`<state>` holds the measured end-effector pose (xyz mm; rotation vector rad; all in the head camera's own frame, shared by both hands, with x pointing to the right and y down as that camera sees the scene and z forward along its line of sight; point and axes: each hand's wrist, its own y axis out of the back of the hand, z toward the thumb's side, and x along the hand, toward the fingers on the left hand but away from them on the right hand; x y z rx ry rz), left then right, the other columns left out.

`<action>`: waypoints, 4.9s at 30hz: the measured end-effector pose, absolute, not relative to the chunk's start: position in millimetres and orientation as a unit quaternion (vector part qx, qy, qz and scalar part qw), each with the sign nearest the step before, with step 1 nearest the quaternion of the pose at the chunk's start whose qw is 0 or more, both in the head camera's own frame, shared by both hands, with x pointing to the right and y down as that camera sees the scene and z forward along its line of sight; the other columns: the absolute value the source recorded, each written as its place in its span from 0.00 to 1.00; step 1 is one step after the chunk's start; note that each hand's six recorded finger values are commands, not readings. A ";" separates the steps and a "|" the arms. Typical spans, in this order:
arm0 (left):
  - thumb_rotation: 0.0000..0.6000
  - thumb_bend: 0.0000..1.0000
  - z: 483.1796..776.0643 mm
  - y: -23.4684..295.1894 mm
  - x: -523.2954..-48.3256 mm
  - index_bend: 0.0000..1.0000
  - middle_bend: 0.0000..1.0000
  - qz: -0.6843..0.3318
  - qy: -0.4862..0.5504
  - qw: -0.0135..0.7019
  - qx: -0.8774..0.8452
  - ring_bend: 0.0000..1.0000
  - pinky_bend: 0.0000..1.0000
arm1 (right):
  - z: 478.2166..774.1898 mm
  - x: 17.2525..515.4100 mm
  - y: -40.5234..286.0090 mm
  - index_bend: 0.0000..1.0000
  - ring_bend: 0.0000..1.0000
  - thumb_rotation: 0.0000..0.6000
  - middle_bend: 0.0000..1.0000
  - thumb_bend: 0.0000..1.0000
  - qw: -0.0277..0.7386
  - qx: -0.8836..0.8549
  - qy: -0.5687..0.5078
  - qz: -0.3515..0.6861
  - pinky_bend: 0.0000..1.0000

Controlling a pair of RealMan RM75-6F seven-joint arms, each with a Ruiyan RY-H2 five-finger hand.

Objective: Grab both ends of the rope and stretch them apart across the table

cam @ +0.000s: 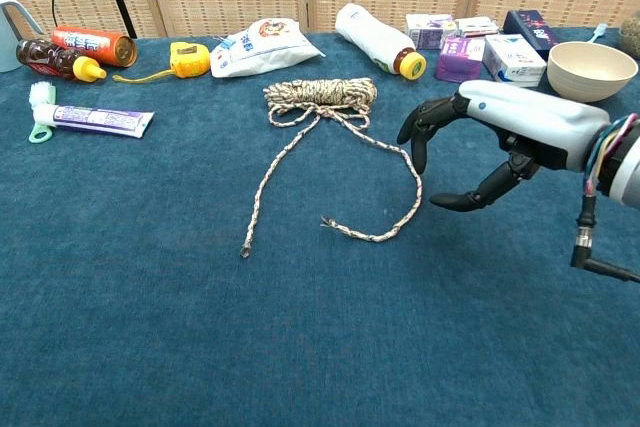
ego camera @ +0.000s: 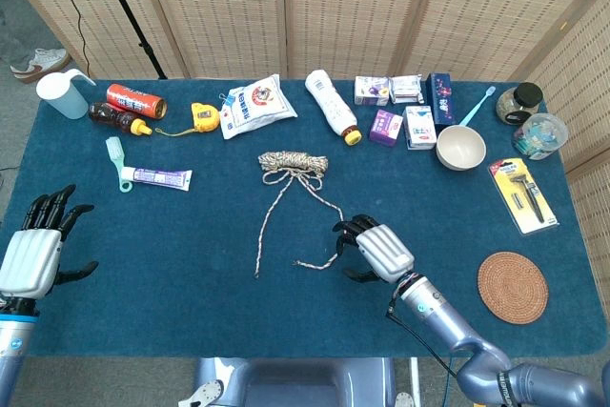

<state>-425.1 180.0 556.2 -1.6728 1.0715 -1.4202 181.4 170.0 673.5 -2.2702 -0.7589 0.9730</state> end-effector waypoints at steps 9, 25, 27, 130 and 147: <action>1.00 0.10 557.2 184.9 -430.9 0.23 0.04 -0.558 0.409 0.331 -0.642 0.01 0.00 | 696.8 171.0 177.2 0.49 0.21 1.00 0.26 0.32 0.285 -0.845 -0.256 0.373 0.03; 1.00 0.10 551.8 190.7 -442.8 0.23 0.04 -0.569 0.414 0.326 -0.631 0.01 0.00 | 719.8 157.3 176.0 0.46 0.00 1.00 0.13 0.32 0.295 -0.836 -0.270 0.374 0.00; 1.00 0.10 551.1 191.0 -443.4 0.23 0.04 -0.570 0.415 0.326 -0.630 0.01 0.00 | 720.6 156.8 175.5 0.43 0.00 1.00 0.10 0.32 0.296 -0.836 -0.272 0.374 0.00; 1.00 0.10 531.8 195.2 -455.5 0.23 0.04 -0.565 0.431 0.338 -0.617 0.01 0.00 | 741.2 139.6 189.7 0.57 0.07 1.00 0.22 0.45 0.347 -0.829 -0.230 0.374 0.00; 1.00 0.10 554.6 186.2 -405.1 0.38 0.16 -0.502 0.337 0.397 -0.690 0.13 0.00 | 726.3 148.9 186.4 0.58 0.07 1.00 0.22 0.45 0.339 -0.826 -0.251 0.373 0.00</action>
